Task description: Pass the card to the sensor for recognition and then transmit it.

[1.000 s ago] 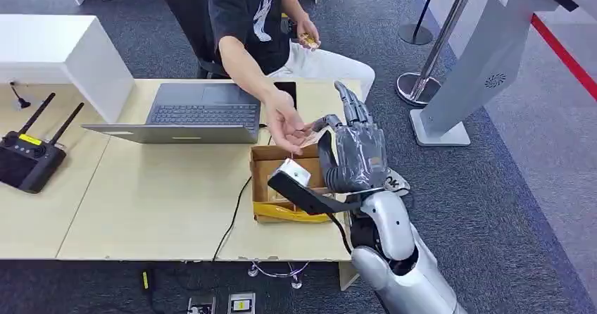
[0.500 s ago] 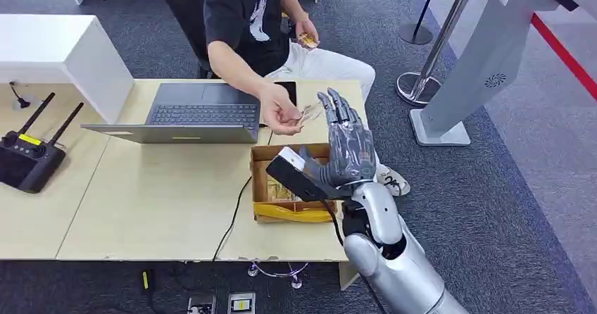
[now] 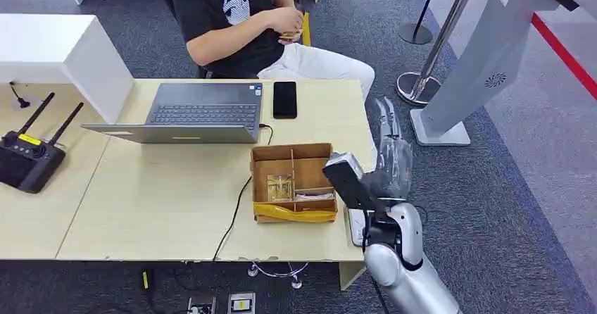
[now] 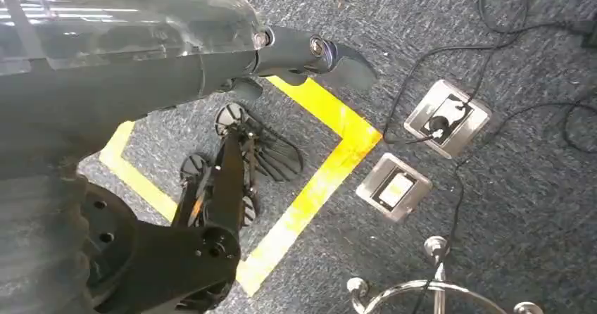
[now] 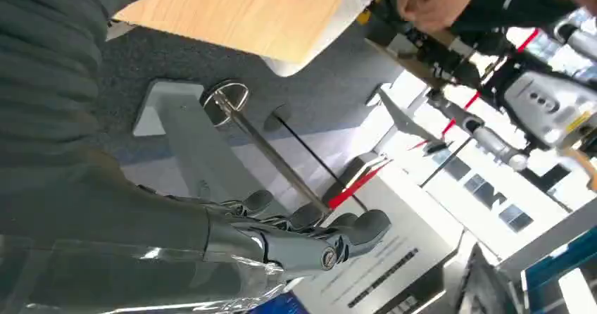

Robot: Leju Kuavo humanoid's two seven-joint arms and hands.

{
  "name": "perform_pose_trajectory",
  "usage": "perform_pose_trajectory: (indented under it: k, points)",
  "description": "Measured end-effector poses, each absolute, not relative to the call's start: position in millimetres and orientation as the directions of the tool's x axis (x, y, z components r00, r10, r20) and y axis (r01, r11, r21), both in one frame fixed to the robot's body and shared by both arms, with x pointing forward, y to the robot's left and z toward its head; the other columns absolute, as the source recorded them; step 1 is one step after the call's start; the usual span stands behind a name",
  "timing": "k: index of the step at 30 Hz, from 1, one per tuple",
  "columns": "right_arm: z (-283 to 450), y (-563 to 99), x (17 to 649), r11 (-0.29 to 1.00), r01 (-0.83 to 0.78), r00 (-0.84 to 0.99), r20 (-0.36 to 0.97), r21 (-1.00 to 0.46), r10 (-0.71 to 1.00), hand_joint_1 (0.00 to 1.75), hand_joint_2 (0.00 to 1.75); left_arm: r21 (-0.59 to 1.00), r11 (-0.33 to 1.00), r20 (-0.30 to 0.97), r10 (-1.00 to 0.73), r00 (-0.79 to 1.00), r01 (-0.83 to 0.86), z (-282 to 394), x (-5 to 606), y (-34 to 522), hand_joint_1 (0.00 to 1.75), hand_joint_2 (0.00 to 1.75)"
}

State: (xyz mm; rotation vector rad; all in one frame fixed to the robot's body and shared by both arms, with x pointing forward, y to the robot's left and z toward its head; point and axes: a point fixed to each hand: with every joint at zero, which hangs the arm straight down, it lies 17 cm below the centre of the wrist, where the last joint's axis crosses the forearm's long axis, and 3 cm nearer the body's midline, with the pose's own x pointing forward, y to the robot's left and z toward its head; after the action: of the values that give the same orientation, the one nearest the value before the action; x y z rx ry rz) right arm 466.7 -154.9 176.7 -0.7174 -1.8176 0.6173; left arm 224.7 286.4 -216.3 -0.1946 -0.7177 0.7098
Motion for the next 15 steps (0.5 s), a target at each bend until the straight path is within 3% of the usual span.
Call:
perform_pose_trajectory:
  k: [8, 11, 13, 14, 15]
  points:
    - [150.4, -256.1, 443.4, 0.83, 0.324, -0.149, 0.842, -0.454, 0.519, 0.0, 1.75, -0.385, 0.753, 0.546, 0.652, 0.526, -0.535, -217.9, 217.6, 290.3, 0.0, 1.75]
    - [109.5, -338.1, 416.1, 0.893, 0.425, -0.088, 0.975, -0.148, 0.203, 0.0, 1.75, -0.352, 0.741, 0.535, 0.661, 0.527, -0.572, -225.3, 202.2, 300.3, 0.0, 1.75]
    - [68.3, -418.3, 383.6, 0.807, 0.574, -0.104, 0.99, 0.138, -0.094, 0.0, 1.75, -0.293, 0.716, 0.5, 0.68, 0.537, -0.633, -236.1, 187.1, 311.9, 0.0, 1.75]
    - [40.2, -455.7, 362.9, 0.708, 0.666, -0.118, 0.97, 0.236, -0.213, 0.37, 1.75, -0.264, 0.706, 0.483, 0.686, 0.543, -0.657, -240.9, 179.6, 316.3, 0.0, 1.75]
    - [-6.4, -498.0, 328.8, 0.552, 0.792, -0.082, 0.942, 0.26, -0.325, 1.75, 1.75, -0.219, 0.691, 0.46, 0.696, 0.552, -0.689, -247.2, 168.9, 324.1, 0.0, 1.75]
